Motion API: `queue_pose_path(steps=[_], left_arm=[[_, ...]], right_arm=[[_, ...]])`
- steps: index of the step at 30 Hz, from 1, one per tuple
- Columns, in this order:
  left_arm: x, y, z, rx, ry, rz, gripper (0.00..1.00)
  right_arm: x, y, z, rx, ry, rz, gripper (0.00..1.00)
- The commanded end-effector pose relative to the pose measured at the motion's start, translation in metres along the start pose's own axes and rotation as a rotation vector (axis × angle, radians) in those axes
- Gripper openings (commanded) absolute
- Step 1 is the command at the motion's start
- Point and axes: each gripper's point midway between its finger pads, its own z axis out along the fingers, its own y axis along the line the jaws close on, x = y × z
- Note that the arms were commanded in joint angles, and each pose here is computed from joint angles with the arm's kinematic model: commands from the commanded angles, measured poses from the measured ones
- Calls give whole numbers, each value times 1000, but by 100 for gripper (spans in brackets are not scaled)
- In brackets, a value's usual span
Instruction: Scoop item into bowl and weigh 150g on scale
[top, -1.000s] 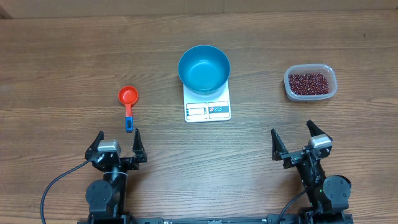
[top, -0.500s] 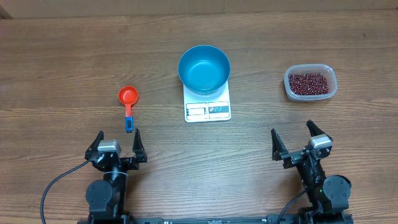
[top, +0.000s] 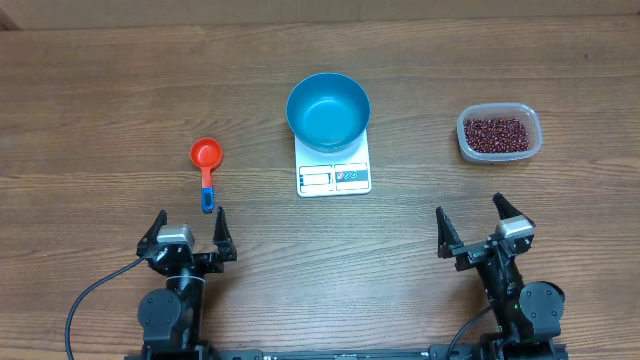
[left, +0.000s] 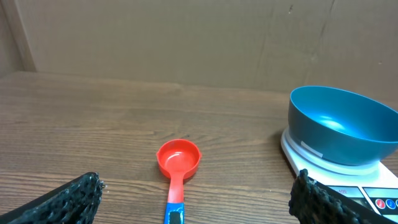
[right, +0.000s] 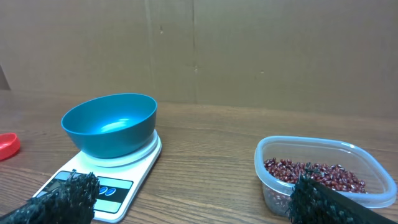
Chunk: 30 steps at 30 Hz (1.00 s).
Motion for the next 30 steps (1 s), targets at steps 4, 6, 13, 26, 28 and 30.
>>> queue_pose_path(steps=[4, 6, 13, 26, 28, 30], left_arm=[[-1, 3, 0, -12, -8, 26, 99], [-1, 3, 0, -12, -8, 26, 100], [-1, 3, 0, -12, -8, 26, 100], [-10, 2, -4, -12, -9, 27, 99], [-14, 1, -6, -13, 3, 30, 100], [-18, 1, -10, -14, 18, 38, 100]], right_arm=[[1, 1, 0, -6, -7, -3, 100], [1, 1, 0, -6, -7, -3, 100], [1, 1, 0, -7, -7, -3, 100], [1, 1, 0, -6, -7, -3, 100], [1, 1, 0, -7, -7, -3, 100], [1, 1, 0, -6, -7, -3, 100]])
